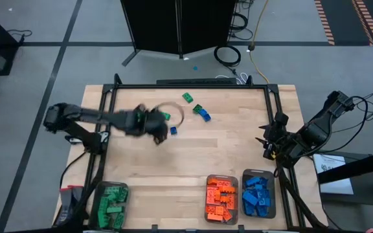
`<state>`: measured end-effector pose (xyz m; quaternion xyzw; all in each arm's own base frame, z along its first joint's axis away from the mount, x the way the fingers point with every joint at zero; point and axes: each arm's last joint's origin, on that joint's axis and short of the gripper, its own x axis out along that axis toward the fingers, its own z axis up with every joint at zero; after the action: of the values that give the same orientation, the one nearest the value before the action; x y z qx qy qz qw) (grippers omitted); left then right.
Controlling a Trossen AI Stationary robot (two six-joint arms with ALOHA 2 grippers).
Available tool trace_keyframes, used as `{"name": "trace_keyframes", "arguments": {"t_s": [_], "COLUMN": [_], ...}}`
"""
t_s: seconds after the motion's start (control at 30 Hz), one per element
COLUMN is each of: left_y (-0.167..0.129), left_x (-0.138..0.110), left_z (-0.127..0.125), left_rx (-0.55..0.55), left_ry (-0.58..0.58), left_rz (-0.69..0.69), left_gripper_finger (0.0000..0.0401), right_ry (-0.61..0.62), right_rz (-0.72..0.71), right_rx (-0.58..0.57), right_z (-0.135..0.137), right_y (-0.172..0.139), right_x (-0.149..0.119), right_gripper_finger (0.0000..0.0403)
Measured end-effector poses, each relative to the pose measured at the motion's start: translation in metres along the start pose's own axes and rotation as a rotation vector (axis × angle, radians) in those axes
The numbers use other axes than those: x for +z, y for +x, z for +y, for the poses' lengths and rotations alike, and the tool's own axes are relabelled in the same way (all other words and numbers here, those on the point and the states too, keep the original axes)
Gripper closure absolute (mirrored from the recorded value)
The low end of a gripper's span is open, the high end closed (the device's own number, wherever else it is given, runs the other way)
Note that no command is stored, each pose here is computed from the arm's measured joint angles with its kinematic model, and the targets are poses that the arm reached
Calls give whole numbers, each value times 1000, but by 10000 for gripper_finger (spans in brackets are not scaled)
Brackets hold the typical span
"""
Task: Sort blocks
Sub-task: Put the green game piece into the left black bin
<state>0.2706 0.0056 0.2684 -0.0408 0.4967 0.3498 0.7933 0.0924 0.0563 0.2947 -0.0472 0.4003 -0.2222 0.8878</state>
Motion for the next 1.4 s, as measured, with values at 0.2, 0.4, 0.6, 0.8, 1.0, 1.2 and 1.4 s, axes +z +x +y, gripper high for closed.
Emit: {"name": "trace_keyframes", "arguments": {"t_s": [0.2,0.4,0.6,0.8,1.0,1.2,1.4], "left_y": [47,94,130,153,159,159,168], "left_x": [39,47,50,45,39,39,37], "left_z": [63,117,112,82,67,67,63], "left_rx": [-23,-86,-236,-262,-306,-305,-343], "left_ry": [117,-175,-154,180,430,497,554], "left_rz": [6,98,141,184,210,201,210], "left_gripper_finger": [141,141,141,141,141,141,141], "right_ry": [-1,40,68,71,85,117,124], "right_rz": [0,0,0,0,0,-1,0], "right_rx": [0,1,1,1,1,2,2], "right_z": [0,0,0,0,0,0,0], "right_y": [0,0,0,0,0,0,0], "right_x": [0,0,0,0,0,0,0], "right_gripper_finger": [190,190,190,190,190,190,190]}}
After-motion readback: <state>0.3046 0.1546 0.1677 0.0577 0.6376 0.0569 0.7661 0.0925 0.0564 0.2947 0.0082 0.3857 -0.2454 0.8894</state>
